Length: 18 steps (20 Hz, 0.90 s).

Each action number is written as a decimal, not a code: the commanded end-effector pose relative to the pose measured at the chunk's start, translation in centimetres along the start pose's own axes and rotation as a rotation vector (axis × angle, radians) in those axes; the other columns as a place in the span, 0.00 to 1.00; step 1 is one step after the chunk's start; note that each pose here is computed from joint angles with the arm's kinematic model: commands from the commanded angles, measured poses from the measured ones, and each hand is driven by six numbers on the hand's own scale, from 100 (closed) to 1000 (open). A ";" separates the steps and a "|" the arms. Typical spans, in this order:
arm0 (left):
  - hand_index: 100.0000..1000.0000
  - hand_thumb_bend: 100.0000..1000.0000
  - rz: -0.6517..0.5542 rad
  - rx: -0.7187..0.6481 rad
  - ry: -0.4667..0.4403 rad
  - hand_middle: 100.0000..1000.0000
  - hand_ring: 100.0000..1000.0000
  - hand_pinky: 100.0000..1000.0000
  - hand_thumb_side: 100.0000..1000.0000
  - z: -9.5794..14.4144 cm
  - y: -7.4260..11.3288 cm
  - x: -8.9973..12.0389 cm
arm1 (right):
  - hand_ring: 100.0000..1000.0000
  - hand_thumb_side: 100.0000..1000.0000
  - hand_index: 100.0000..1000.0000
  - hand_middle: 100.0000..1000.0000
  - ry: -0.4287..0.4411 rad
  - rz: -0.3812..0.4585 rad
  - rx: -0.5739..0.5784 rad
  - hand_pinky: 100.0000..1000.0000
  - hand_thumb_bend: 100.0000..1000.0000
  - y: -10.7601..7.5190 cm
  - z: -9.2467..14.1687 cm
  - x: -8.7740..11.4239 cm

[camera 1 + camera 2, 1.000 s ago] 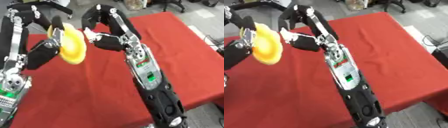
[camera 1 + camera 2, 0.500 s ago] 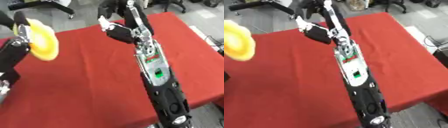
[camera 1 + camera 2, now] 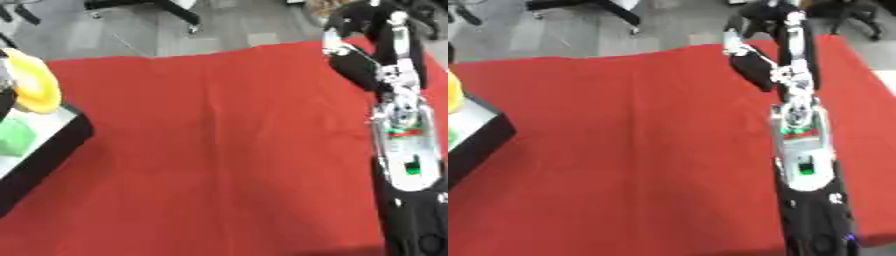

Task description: Pick up the objects with one hand, pass them to the other hand, and then place them into the box on the other side of the table.

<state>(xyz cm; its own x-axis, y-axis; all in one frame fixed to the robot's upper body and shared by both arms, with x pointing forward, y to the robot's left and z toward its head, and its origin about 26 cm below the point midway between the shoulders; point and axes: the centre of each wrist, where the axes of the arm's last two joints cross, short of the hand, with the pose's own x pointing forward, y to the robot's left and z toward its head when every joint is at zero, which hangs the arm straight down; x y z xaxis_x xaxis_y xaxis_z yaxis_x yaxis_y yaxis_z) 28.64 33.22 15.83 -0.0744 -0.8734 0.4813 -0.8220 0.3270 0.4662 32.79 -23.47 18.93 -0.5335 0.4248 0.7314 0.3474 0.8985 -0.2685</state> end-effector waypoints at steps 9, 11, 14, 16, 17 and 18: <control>0.49 0.00 -0.463 -0.147 0.262 0.49 0.48 0.53 0.00 -1.8 0.1 -9.3 | 0.68 0.00 0.17 0.26 0.051 0.048 -0.078 0.67 0.00 -2.4 0.7 -1.2; 0.80 0.26 -0.484 -0.261 0.302 0.75 0.71 0.67 0.33 -1.8 -0.2 -9.7 | 0.68 0.00 0.17 0.26 0.054 0.045 -0.077 0.68 0.00 -2.4 0.8 -1.3; 0.90 0.56 -0.481 -0.389 0.292 0.85 0.80 0.74 0.67 -2.2 0.2 -8.6 | 0.68 0.00 0.17 0.26 0.060 0.045 -0.079 0.67 0.00 -2.5 0.9 -1.5; 0.94 0.64 -0.479 -0.405 0.260 0.90 0.83 0.76 0.73 -2.8 1.0 -7.3 | 0.68 0.00 0.17 0.26 0.063 0.046 -0.080 0.67 0.00 -2.6 1.0 -1.6; 0.95 0.68 -0.481 -0.405 0.245 0.92 0.85 0.77 0.75 -3.0 1.4 -6.6 | 0.68 0.00 0.17 0.26 0.064 0.046 -0.082 0.68 0.00 -2.7 1.0 -1.7; 0.96 0.68 -0.481 -0.402 0.232 0.93 0.86 0.78 0.75 -3.1 1.9 -6.0 | 0.68 0.00 0.17 0.26 0.065 0.048 -0.084 0.68 0.00 -2.7 1.0 -1.7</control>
<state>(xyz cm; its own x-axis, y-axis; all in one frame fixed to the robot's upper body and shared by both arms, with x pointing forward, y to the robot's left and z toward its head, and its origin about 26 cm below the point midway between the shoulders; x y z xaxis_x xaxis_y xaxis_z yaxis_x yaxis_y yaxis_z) 29.56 40.00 13.66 0.4248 -0.8500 0.3114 -0.4293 0.1136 0.8960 32.02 -26.09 16.98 -0.4447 0.4428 0.7786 0.4242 0.8697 -0.2523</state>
